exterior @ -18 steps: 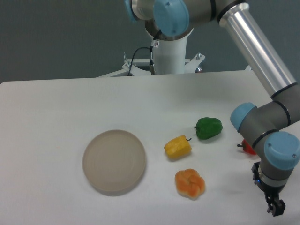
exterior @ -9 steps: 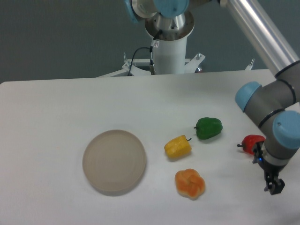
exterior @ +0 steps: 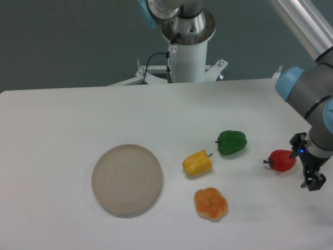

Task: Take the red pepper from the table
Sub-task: 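Move the open gripper over the small red pepper, then lower the gripper onto the red pepper and close the fingers on it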

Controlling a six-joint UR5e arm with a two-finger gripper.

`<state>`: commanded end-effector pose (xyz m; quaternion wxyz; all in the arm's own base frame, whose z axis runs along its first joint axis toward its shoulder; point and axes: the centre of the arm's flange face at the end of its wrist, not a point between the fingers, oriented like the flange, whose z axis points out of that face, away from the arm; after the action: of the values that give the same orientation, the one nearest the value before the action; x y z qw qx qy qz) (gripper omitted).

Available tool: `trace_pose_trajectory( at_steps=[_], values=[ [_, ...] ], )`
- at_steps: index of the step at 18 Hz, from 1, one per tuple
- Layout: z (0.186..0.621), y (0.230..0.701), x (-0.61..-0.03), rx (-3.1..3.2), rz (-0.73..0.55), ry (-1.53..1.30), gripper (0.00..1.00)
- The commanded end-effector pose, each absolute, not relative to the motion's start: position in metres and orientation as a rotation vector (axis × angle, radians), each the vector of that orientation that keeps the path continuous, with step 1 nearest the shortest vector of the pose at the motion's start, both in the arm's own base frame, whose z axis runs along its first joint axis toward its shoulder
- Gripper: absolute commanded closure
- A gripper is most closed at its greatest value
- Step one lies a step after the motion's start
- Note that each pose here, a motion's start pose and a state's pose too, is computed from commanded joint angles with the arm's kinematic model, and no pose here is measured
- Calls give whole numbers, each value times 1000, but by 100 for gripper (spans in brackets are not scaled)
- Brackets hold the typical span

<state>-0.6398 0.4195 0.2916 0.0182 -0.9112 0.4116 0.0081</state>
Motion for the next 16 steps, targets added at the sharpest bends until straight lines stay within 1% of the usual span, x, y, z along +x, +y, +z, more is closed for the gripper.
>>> trace_pose_trajectory(
  at_steps=[5, 10, 14, 16],
  values=[
    [273, 413, -629, -2829, -29, 1271, 0],
    [264, 408, -623, -2831, -60, 1267, 0],
    [257, 408, -621, -2831, -75, 1266, 0],
    [250, 408, -621, -2831, -46, 1269, 0]
  ],
)
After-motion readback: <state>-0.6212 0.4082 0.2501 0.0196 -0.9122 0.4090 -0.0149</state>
